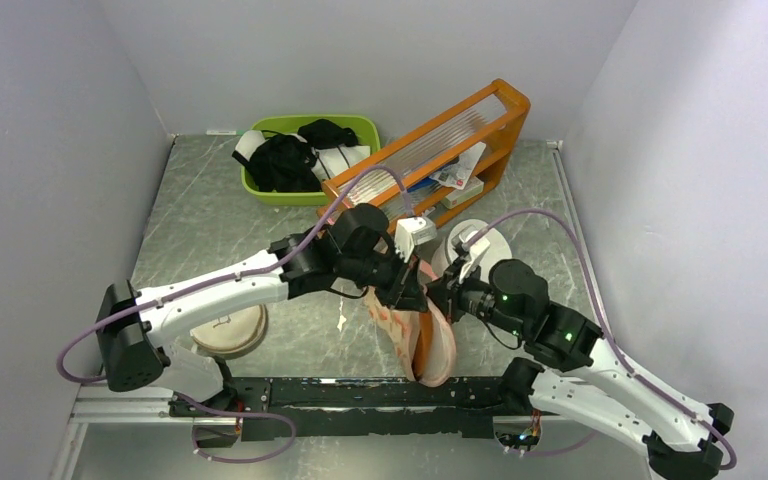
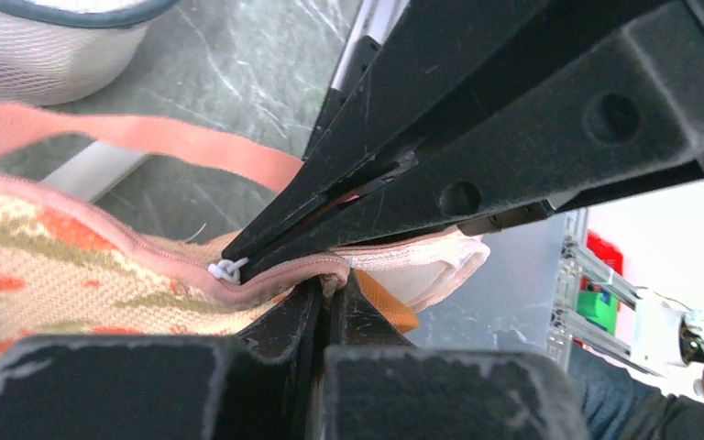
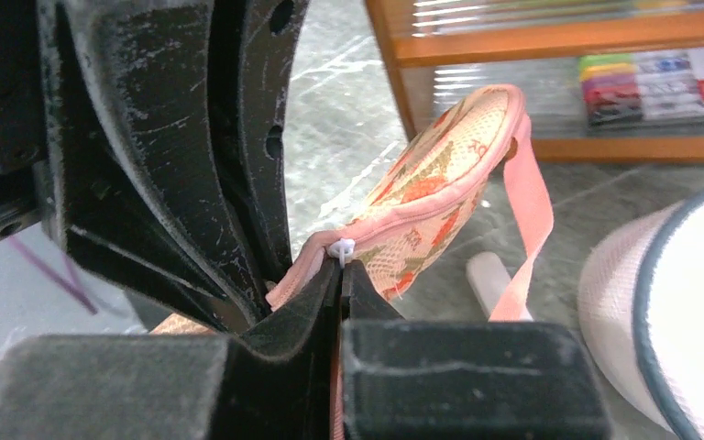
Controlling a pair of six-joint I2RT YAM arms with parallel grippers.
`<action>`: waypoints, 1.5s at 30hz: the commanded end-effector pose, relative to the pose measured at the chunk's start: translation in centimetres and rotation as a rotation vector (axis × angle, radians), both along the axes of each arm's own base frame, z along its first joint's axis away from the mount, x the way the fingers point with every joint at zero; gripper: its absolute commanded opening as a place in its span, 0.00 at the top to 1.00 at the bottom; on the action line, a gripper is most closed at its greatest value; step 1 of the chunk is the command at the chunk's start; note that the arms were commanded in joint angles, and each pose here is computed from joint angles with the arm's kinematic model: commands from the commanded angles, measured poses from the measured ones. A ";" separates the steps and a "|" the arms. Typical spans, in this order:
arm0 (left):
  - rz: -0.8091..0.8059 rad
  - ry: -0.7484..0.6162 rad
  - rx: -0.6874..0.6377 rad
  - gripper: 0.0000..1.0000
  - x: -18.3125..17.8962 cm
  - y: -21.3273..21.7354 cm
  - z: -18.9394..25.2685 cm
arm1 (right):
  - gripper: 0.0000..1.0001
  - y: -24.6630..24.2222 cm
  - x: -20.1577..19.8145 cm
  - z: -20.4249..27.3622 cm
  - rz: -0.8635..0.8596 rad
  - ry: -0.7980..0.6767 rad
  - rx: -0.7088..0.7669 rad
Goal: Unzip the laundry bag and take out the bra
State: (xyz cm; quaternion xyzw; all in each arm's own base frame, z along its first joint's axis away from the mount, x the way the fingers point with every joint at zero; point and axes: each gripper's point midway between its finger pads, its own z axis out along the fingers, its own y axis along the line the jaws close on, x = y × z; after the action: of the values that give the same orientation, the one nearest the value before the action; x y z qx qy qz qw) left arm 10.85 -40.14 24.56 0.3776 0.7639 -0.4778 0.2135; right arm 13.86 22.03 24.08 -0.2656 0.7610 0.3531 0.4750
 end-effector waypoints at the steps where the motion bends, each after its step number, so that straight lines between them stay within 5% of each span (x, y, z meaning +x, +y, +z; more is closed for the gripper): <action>1: 0.114 -0.141 -0.013 0.90 4.0 -1.3 0.1 | 1.00 1.2 1.2 -0.8 -0.022 -0.031 0.001; 11: 0.179 -0.088 0.175 0.93 1.3 6.2 -5.9 | 1.00 5.7 0.7 -5.7 0.137 -0.032 0.096; 24: 0.378 -0.091 0.398 0.93 1.1 14.1 -10.5 | 1.00 3.8 5.3 -12.4 -0.160 0.051 -0.078; 33: 0.558 -0.191 0.469 0.93 3.8 16.8 -9.0 | 1.00 0.6 5.6 -12.1 -0.298 0.062 -0.081; 39: 0.422 -0.285 0.362 0.93 3.8 14.8 -5.6 | 1.00 2.2 4.4 -10.5 -0.215 0.056 0.088; 45: 0.202 -0.190 0.242 0.64 0.5 11.6 -6.2 | 1.00 3.5 3.8 -11.3 -0.153 0.100 0.082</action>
State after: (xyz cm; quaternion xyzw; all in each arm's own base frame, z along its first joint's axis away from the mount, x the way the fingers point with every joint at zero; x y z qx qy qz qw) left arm 13.45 -26.32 17.84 0.3244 0.8575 -0.2487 0.3125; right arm 17.64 24.76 12.16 -0.1707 0.7959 0.3372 0.4730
